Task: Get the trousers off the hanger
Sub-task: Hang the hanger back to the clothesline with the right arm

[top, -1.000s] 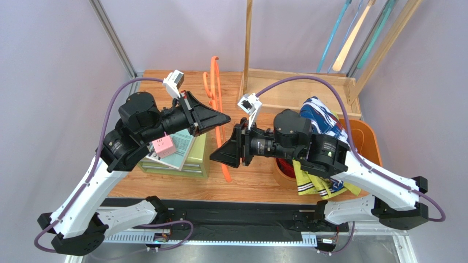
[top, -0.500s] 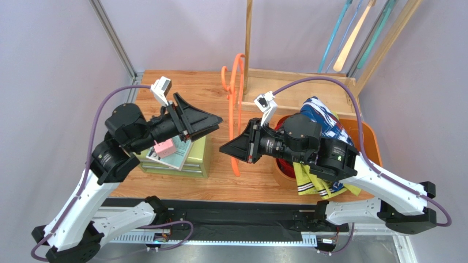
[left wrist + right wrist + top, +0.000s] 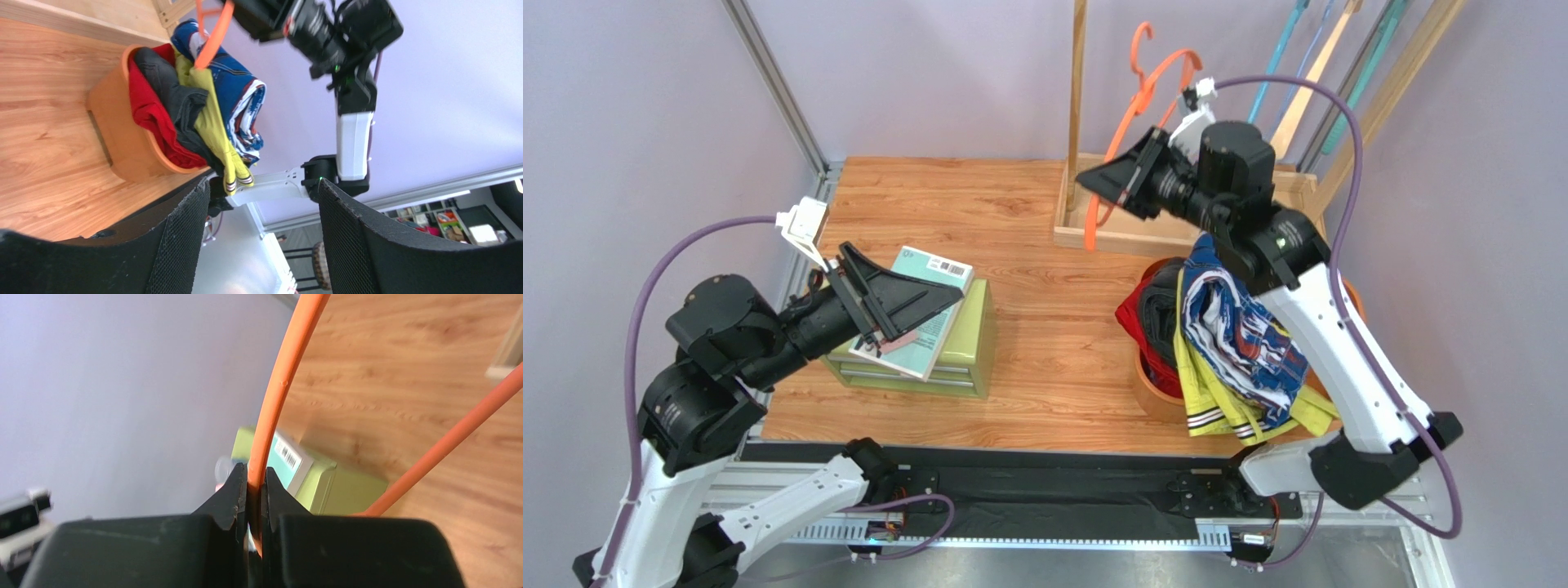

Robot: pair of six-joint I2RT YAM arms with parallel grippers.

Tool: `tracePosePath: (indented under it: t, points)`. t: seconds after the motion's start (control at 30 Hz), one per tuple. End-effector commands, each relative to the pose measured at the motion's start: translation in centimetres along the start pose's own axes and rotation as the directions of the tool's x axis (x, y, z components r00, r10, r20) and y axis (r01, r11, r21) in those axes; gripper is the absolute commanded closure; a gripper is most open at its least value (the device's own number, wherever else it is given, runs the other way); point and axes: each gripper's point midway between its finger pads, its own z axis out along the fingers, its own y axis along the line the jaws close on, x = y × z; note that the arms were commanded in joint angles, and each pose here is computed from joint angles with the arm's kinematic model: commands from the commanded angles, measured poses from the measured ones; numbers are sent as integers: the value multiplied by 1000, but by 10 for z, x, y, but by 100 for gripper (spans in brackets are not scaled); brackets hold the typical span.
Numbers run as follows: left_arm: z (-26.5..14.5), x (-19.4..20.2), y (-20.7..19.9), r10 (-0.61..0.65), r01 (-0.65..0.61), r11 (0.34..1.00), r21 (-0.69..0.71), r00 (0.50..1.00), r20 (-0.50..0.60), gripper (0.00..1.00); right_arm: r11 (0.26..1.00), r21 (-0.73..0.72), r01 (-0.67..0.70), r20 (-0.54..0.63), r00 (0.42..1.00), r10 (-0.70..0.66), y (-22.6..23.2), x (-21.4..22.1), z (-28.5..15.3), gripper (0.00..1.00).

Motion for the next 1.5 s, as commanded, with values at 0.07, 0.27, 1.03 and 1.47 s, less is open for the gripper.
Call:
tracePosePath:
  t: [0.07, 0.27, 1.03, 1.47]
  points:
    - [-16, -1, 3, 36, -36, 999, -13, 999, 28, 33, 1000, 21, -16, 229, 973, 11, 4, -92, 31, 100]
    - [-22, -1, 2, 29, -29, 1000, -7, 999, 39, 34, 990, 140, 31, 408, 909, -87, -10, -156, 60, 100]
    - [-37, 5, -8, 45, -45, 999, 3, 999, -11, 34, 954, 181, -240, 547, 831, 106, -88, -219, 102, 100]
    - [-37, 9, -7, 33, -33, 999, 4, 999, -29, 35, 917, 55, -396, 579, 761, 294, -104, -242, 113, 100]
